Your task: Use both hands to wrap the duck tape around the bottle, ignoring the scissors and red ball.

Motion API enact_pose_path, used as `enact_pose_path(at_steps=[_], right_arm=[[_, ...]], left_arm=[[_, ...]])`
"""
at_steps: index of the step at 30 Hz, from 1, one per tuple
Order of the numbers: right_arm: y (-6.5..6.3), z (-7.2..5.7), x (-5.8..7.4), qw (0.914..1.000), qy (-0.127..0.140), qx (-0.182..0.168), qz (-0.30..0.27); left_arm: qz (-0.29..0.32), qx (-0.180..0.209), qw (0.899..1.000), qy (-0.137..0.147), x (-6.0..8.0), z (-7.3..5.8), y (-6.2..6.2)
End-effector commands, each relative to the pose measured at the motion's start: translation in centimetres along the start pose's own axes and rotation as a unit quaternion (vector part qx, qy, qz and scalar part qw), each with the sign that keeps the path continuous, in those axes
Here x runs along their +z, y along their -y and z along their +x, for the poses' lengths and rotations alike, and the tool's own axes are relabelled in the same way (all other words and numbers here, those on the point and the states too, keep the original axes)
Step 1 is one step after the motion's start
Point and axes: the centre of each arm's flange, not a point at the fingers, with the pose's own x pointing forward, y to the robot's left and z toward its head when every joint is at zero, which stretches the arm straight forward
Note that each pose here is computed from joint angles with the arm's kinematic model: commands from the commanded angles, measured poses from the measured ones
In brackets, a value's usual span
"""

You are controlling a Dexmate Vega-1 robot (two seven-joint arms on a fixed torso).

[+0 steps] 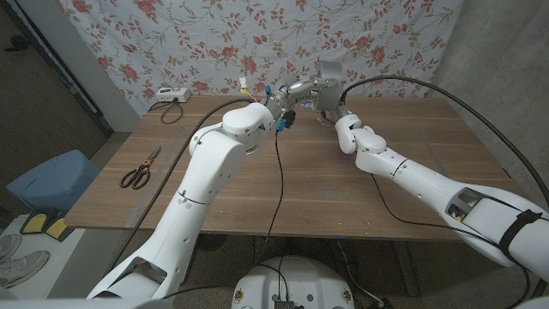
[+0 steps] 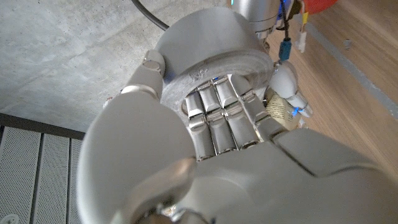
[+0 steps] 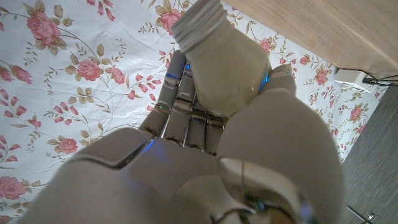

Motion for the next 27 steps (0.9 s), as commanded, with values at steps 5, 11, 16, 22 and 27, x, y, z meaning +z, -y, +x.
enact_pose_path(at_steps=[5,11,16,22,27], right_arm=[[0.6,0.0,-2.1,0.9984,-0.032,-0.046,0.008],[0.2,0.2,-2.6,0.9984,-0.033,-0.045,0.007],[-0.1,0.4,-2.8,0.9983,-0.034,-0.046,0.009],[0.0,0.5,-3.8,0.9971,-0.044,-0.057,0.024],[1.1,0.5,-4.3,0.9924,-0.056,-0.092,0.058]], left_arm=[[0.143,0.115,0.981,-0.069,-2.2,-3.1,-1.9],[0.256,0.161,0.951,-0.062,-1.0,-3.5,-2.1],[0.353,0.214,0.91,-0.043,0.6,-3.9,-1.5],[0.425,0.274,0.861,-0.053,0.5,-4.3,-2.1],[0.377,0.263,0.888,-0.03,-2.5,-3.1,-4.2]])
